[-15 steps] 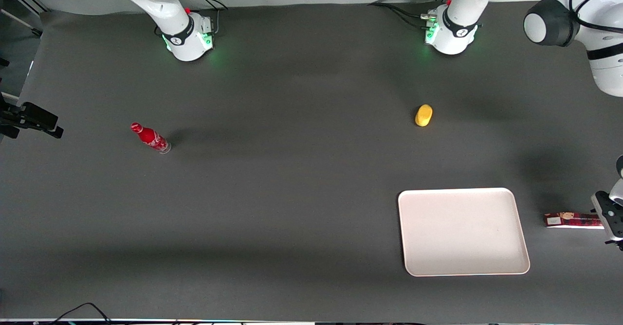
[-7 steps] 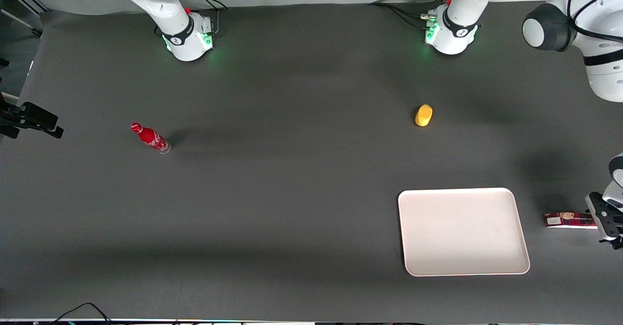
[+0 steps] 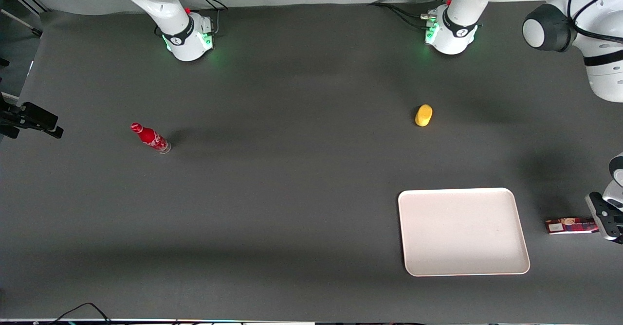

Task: Place red cookie box on tray
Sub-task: 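Close the left gripper on the end of the shortbread box, then lift the box upright and carry it toward the white tray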

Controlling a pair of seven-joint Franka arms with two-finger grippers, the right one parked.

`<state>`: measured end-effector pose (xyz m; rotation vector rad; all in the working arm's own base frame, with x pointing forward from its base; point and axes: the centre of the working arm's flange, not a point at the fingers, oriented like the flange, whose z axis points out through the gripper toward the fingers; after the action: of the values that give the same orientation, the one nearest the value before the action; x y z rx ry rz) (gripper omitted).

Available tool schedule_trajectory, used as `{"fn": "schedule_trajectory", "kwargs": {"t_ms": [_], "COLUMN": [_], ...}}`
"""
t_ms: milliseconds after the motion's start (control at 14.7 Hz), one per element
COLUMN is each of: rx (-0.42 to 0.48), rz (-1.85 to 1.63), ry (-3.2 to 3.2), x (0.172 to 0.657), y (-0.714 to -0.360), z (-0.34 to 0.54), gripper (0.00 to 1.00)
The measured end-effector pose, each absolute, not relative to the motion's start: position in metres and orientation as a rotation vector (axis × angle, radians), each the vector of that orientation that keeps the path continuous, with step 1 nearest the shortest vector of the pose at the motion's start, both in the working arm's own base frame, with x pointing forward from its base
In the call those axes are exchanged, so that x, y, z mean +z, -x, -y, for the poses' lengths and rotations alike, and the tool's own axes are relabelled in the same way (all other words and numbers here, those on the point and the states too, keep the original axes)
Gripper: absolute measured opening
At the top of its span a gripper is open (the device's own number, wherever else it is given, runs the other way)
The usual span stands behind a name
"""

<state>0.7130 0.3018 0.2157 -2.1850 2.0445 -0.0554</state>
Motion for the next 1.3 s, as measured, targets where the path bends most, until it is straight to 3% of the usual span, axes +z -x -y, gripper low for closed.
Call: {"fn": "schedule_trajectory", "kwargs": {"t_ms": [136, 614, 1091, 1295], "rx": [-0.056, -0.082, -0.106, -0.074], "rz": [-2.043, -1.825, -1.195, -0.906], "ry": [2.191, 2.421, 2.912, 3.072], "x": [0.216, 0.239, 0.374, 0.424], "y": [-0.712, -0.706, -0.687, -0.678], "z": [-0.303, -0.314, -0.303, -0.279], "gripper": [0.12, 0.10, 0.08, 0.08]}}
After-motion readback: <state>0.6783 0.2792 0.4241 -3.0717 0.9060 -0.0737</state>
